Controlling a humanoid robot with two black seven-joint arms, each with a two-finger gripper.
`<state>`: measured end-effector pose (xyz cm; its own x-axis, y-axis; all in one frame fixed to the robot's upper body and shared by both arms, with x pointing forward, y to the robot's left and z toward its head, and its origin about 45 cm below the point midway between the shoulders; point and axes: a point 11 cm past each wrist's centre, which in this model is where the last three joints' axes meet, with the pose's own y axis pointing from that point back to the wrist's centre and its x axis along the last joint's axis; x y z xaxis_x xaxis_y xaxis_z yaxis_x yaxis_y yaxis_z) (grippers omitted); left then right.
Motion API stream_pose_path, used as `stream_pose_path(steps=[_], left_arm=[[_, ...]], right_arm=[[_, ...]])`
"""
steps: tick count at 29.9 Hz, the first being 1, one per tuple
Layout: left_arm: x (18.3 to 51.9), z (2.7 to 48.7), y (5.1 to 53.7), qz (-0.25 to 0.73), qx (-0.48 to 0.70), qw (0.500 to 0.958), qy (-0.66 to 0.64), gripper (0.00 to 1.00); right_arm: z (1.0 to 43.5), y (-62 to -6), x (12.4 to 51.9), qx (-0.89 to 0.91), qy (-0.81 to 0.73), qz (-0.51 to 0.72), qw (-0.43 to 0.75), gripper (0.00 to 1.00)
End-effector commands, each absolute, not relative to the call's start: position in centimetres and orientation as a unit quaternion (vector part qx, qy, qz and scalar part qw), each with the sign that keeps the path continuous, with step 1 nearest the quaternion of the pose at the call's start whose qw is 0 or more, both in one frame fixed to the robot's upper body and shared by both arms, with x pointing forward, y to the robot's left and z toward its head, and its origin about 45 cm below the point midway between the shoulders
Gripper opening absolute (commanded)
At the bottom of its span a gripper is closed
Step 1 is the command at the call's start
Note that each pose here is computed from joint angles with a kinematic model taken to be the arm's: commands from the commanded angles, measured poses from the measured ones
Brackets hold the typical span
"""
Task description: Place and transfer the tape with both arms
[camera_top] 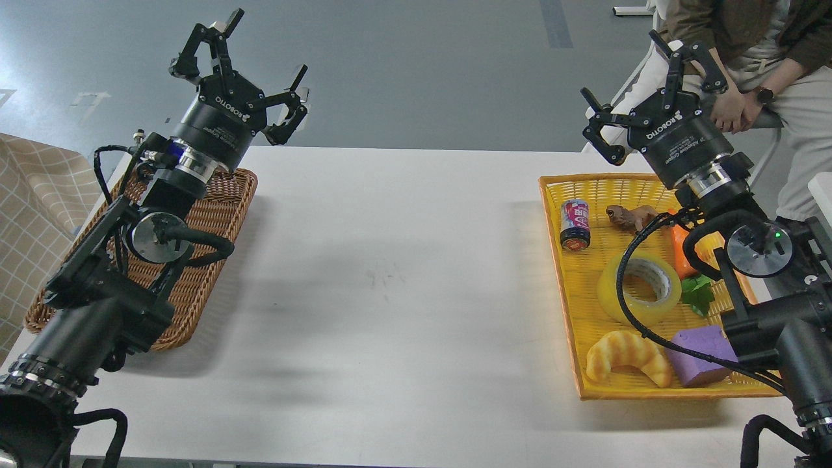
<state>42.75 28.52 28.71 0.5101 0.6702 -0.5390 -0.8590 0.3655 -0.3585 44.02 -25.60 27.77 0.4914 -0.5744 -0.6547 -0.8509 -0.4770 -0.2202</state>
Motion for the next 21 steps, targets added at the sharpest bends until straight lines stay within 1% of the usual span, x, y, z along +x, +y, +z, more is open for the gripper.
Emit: stream_pose_path(steps=[1,15,17,20,21], left_arm=[[42.7,28.7,28.5,0.471,-0.309,0.812,0.153,0.98],[42.6,28.1,27.8,0.467,-0.311,0.812,0.162,0.98],[42.6,28.1,27.8,0.467,-0.311,0.812,0.163,0.98],[42.6,28.2,27.8,0.467,-0.311,0.812,0.162,0.98],[42.6,28.2,27.8,0.467,-0.311,0.812,0.162,0.98]], right_arm=[[28.1,-25.6,44.2,-0.821,0.434,0.253,0.272,1.0],[28.5,-26.4,44.1,-0.827,0.44,0.238,0.257,1.0],[28.6,-27.4,44.1,-0.831,0.451,0.223,0.236,1.0],[28.3,-26.6,43.8,-0.856,0.449,0.19,0.173,1.0],[28.3,-26.6,43.8,-0.856,0.449,0.189,0.173,1.0]])
